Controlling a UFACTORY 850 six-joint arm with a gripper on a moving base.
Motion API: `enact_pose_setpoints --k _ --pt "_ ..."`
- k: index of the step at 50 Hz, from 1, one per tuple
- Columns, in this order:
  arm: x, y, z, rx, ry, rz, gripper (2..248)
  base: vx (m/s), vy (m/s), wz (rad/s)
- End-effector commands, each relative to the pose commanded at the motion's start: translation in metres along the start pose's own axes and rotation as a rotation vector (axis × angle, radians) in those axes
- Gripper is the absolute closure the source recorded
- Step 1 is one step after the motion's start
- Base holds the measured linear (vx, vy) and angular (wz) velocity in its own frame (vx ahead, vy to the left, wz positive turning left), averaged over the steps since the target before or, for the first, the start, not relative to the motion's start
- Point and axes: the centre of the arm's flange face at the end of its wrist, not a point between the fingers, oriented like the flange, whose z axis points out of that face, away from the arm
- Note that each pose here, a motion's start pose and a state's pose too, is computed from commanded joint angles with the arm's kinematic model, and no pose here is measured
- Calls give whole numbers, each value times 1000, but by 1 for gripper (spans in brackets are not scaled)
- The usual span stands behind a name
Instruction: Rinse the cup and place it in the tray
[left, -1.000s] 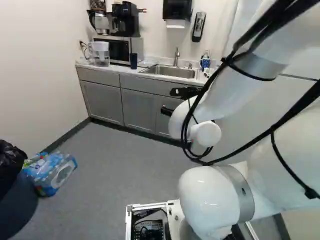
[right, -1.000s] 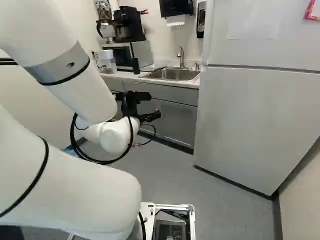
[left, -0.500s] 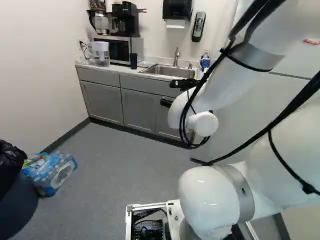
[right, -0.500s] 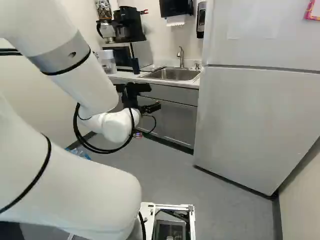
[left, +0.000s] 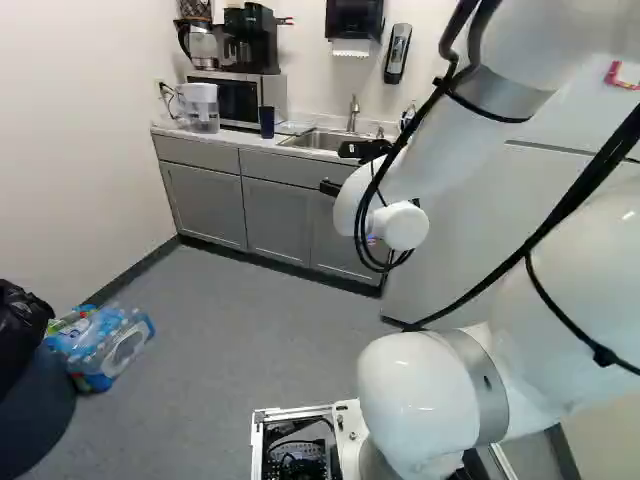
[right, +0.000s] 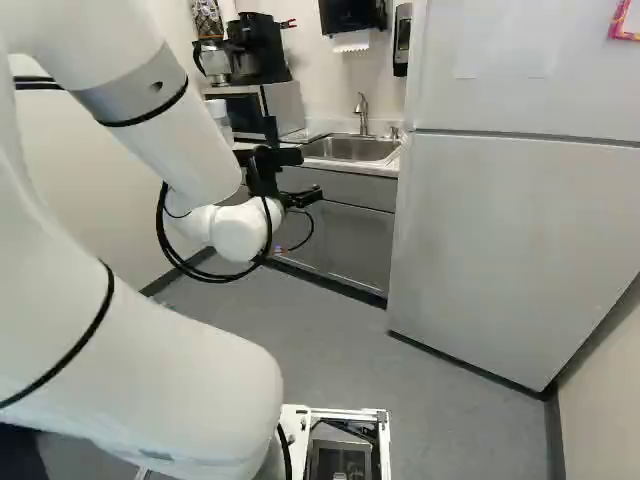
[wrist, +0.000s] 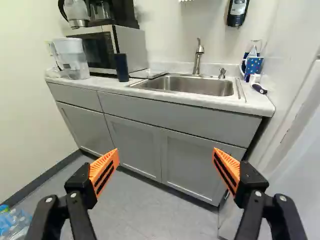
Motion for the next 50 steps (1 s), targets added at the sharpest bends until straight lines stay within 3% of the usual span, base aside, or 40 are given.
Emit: enact_pose_setpoints --k 50 --pt "63 0 71 0 44 0 3 0 0 0"
